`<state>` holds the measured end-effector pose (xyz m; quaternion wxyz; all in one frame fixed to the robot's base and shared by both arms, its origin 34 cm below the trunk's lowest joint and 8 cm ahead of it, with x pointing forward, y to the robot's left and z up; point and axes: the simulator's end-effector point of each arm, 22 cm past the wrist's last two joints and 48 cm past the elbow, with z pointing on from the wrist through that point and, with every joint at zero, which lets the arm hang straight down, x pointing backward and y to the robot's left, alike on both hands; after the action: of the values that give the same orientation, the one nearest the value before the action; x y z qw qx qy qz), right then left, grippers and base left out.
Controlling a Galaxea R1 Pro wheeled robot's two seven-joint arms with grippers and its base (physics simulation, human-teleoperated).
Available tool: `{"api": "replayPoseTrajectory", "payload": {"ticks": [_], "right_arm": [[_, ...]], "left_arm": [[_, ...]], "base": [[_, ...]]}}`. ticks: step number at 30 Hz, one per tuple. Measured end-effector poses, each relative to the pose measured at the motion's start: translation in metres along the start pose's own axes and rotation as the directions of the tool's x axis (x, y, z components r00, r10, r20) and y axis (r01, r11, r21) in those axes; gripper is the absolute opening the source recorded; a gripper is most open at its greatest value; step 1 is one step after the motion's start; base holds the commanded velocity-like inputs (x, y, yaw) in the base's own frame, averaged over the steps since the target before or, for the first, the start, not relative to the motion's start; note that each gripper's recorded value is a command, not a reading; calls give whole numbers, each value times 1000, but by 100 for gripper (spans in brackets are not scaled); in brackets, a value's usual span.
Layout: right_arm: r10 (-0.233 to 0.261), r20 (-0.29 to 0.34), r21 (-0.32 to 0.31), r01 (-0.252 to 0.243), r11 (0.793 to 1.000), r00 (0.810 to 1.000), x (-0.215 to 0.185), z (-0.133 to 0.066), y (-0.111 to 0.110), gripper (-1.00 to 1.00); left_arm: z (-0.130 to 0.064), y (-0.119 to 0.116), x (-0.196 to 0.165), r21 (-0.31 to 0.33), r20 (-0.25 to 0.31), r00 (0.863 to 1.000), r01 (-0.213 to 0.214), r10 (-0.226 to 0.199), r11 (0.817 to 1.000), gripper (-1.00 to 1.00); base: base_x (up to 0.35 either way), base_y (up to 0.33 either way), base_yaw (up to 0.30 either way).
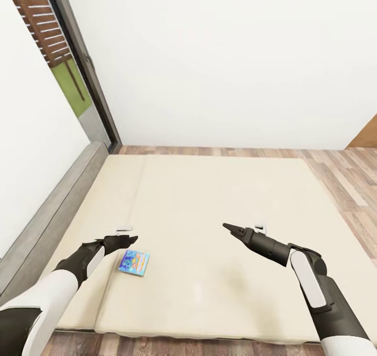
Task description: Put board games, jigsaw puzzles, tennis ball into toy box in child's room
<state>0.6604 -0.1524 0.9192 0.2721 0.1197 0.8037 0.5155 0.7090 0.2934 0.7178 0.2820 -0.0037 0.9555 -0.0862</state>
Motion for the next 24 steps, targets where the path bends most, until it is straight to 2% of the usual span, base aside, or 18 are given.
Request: {"api": "replayPoseTrajectory", "payload": {"ticks": [11,13,17,20,24], "right_arm": [[0,-9,1,0,1000,1000,3,2,-4,100],[-19,-7,-14,19,1000,1000,0,1,5,100],[-71,-16,-62,70,996,997,5,-4,37,100],[-60,-69,-79,54,995,996,29,-10,50,100],[-43,-94,-85,35,996,995,41,-13,51,100]], "left_arm": [[6,1,10,0,-18,1000,3,-3,1000,100],[7,1,12,0,-21,1000,3,-3,1000,100],[9,1,16,0,-28,1000,4,-4,1000,100],[11,2,19,0,-32,999,4,-4,1000,100],[13,2,22,0,-38,999,5,-5,1000,100]], "base": [[0,0,88],[0,0,94],[0,0,94],[0,0,94],[0,0,94]]}}
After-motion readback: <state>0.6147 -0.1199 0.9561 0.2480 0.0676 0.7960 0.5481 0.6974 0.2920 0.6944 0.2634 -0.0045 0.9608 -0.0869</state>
